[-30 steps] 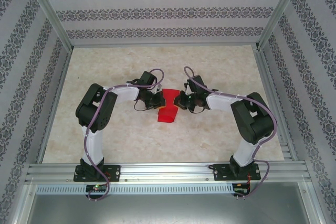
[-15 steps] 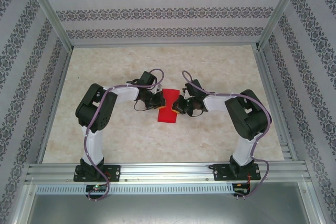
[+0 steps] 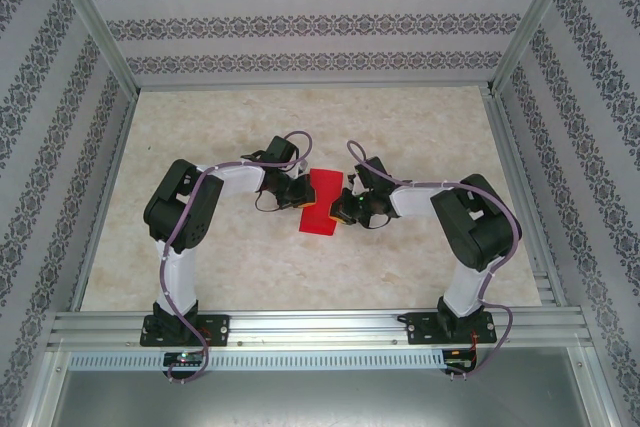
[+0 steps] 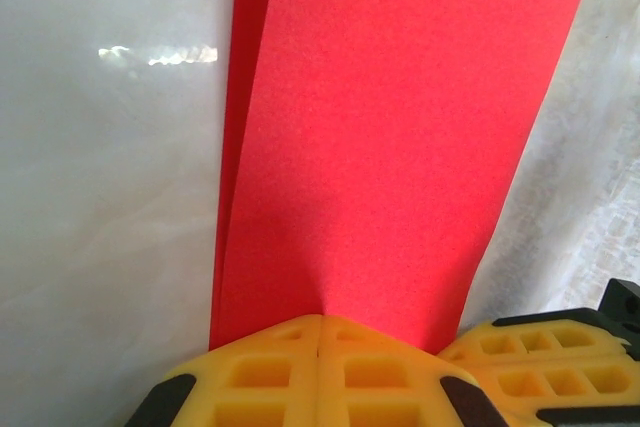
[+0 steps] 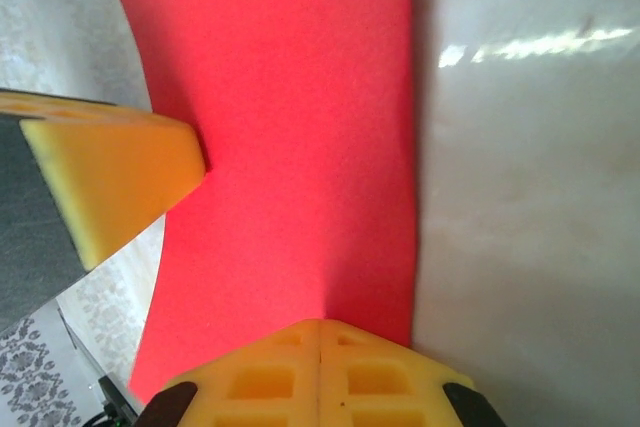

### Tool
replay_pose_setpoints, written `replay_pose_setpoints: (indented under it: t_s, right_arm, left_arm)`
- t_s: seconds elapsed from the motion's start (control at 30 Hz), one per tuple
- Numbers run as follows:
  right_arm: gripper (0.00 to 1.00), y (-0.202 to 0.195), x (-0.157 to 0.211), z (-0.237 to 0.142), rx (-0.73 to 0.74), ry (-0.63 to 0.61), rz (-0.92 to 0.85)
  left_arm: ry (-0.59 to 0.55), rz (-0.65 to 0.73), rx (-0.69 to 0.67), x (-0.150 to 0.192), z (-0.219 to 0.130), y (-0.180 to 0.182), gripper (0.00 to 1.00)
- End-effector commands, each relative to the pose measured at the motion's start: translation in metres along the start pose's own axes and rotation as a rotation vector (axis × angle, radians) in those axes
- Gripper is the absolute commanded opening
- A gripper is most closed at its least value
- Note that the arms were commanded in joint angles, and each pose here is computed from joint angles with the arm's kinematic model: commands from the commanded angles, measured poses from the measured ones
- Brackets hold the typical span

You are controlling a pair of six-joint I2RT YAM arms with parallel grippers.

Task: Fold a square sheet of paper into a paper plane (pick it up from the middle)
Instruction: Fold the square sheet of paper in half at the center of the table.

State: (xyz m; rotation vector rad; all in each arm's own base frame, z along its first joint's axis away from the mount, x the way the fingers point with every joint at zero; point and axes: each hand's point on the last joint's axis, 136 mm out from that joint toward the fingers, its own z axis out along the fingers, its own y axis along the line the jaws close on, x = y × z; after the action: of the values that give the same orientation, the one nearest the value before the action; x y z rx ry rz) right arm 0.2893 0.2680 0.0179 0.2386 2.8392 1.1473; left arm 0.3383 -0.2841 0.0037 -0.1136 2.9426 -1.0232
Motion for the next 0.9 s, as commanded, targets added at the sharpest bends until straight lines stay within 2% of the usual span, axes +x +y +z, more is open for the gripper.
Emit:
replay_pose_setpoints:
  t_s: [0.0, 0.33, 0.63, 0.87]
  right_arm:
    - [0.00, 0.028, 0.006, -0.003, -0.041, 0.033, -0.076]
    - [0.00, 0.018, 0.031, 0.007, -0.021, 0.083, -0.060]
    - [0.00, 0.007, 0.038, 0.010, -0.001, 0.097, -0.047]
    - [0.00, -0.016, 0.059, 0.007, 0.046, 0.142, -0.028]
  left_arm:
    - [0.169, -0.197, -0.482, 0.074, 0.026, 0.144, 0.00]
    - [0.165, -0.199, -0.481, 0.073, 0.027, 0.144, 0.00]
    - [0.163, -0.200, -0.482, 0.074, 0.027, 0.145, 0.00]
    - [0.163, -0.199, -0.484, 0.073, 0.026, 0.145, 0.00]
